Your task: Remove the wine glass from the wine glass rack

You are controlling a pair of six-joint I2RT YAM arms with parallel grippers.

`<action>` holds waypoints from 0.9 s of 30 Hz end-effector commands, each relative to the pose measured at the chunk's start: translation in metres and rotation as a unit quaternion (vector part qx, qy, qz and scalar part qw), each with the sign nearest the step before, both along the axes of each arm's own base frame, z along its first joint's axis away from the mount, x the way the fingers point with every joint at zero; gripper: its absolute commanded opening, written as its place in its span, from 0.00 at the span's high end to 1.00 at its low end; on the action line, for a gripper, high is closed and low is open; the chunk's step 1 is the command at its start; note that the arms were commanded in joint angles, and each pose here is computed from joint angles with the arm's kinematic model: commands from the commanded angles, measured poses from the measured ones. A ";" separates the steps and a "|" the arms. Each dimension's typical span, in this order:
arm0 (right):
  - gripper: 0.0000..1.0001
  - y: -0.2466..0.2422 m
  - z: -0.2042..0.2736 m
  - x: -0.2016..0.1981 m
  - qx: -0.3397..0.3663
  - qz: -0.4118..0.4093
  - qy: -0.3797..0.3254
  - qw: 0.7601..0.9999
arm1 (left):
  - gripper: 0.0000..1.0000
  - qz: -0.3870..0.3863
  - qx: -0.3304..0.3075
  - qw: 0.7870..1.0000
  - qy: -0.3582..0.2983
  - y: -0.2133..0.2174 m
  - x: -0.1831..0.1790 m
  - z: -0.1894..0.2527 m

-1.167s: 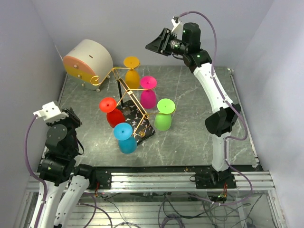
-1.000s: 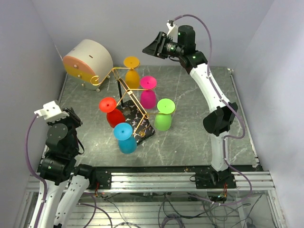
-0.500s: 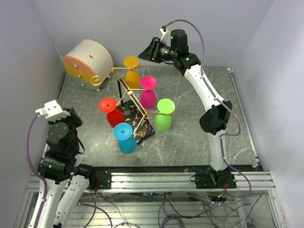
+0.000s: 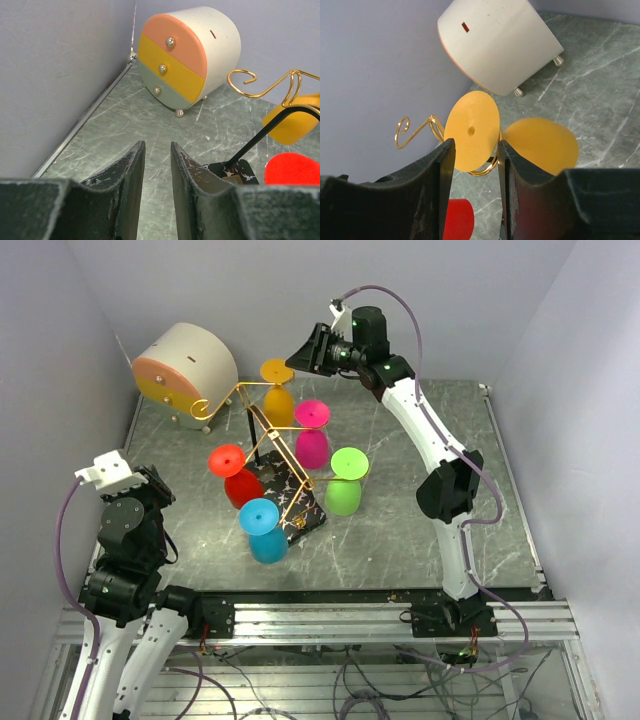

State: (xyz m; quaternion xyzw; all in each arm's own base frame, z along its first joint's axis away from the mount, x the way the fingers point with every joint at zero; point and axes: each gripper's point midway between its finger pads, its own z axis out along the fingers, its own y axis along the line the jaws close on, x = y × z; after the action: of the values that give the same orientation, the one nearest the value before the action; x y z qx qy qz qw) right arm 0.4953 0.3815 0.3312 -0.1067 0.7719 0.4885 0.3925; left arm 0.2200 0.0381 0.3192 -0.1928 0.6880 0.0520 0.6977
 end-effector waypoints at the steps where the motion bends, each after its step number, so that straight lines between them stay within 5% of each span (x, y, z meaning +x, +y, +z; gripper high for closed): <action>1: 0.61 0.008 0.002 -0.002 0.006 0.015 -0.015 1.000 | 0.62 -0.008 -0.001 1.000 -0.011 -0.003 0.002 0.005; 27: 0.63 0.003 -0.005 0.006 -0.009 -0.013 -0.014 1.000 | 0.62 -0.009 -0.001 1.000 -0.011 -0.004 0.003 0.005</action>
State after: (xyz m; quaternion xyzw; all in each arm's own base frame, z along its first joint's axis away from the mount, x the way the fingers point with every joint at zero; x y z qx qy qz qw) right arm 0.5008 0.3825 0.3279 -0.1026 0.7728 0.4770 0.4058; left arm 0.2202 0.0376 0.3192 -0.1919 0.6882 0.0511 0.6978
